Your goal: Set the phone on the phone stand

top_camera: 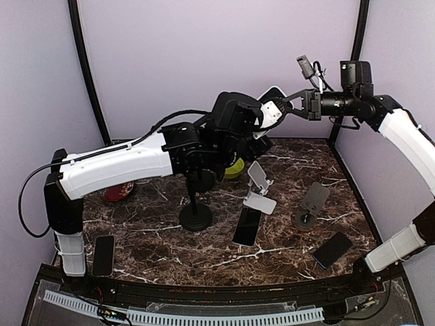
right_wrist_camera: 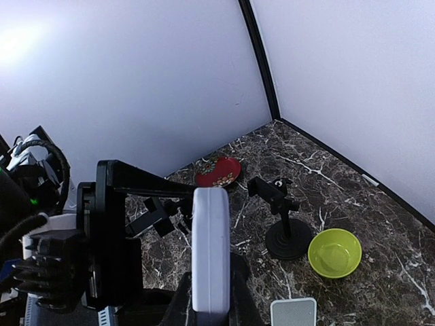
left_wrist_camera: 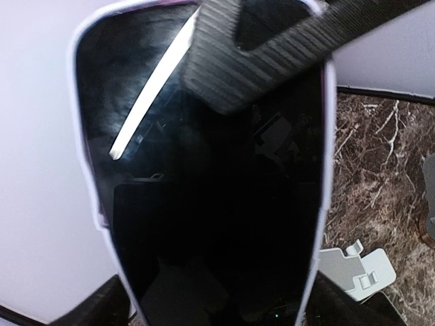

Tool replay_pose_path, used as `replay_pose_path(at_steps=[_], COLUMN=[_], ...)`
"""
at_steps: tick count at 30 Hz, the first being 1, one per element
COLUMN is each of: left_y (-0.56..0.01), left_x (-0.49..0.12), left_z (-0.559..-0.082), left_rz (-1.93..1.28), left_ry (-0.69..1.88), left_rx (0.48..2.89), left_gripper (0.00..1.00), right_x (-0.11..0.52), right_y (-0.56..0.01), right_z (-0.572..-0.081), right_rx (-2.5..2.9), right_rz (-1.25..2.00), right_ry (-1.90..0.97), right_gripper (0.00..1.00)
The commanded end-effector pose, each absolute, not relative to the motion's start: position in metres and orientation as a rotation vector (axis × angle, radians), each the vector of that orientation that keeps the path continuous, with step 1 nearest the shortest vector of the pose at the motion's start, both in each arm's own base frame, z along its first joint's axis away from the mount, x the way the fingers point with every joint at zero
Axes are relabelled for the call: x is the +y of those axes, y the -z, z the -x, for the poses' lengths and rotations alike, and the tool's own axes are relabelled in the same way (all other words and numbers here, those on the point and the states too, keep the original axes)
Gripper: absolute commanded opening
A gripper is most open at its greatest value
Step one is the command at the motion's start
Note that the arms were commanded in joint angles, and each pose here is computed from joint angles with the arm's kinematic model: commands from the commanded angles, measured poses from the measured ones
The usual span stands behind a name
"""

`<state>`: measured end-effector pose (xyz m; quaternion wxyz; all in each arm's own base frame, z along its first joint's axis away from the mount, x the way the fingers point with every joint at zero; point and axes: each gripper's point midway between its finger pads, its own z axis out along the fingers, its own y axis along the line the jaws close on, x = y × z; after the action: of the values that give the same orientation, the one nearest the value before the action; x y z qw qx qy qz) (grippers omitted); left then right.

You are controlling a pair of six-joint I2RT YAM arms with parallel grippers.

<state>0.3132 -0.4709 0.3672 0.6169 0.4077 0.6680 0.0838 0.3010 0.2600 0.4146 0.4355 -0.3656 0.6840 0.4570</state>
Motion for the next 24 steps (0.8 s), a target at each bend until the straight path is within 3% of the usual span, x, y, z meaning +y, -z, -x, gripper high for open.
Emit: replay_pose_path(at_steps=[1,9,15,24], left_y=[-0.418,-0.404,-0.396,-0.371], left_x=[-0.465,-0.454,-0.451,-0.455], left_z=[-0.315,-0.321,-0.304,-0.276], left_rz=[-0.770,-0.740,-0.757,-0.820], left_ry=[-0.158,-0.241,-0.056,0.162], left_rx=[1.471,1.522,1.600,1.656], left_gripper=[0.98,0.99,0.99,0.96], right_x=[0.260,0.211,0.156,0.107], right_y=[-0.416,-0.423,-0.379,-0.312], right_z=[-0.301,-0.343,-0.368,-0.346], right_rx=[1.685,1.729,1.871,2.107], right_rz=[0.915,0.785,0.764,0.863], right_ry=[-1.131,-0.988,-0.686,-0.484], right_gripper=[0.00,0.00,0.00,0.00])
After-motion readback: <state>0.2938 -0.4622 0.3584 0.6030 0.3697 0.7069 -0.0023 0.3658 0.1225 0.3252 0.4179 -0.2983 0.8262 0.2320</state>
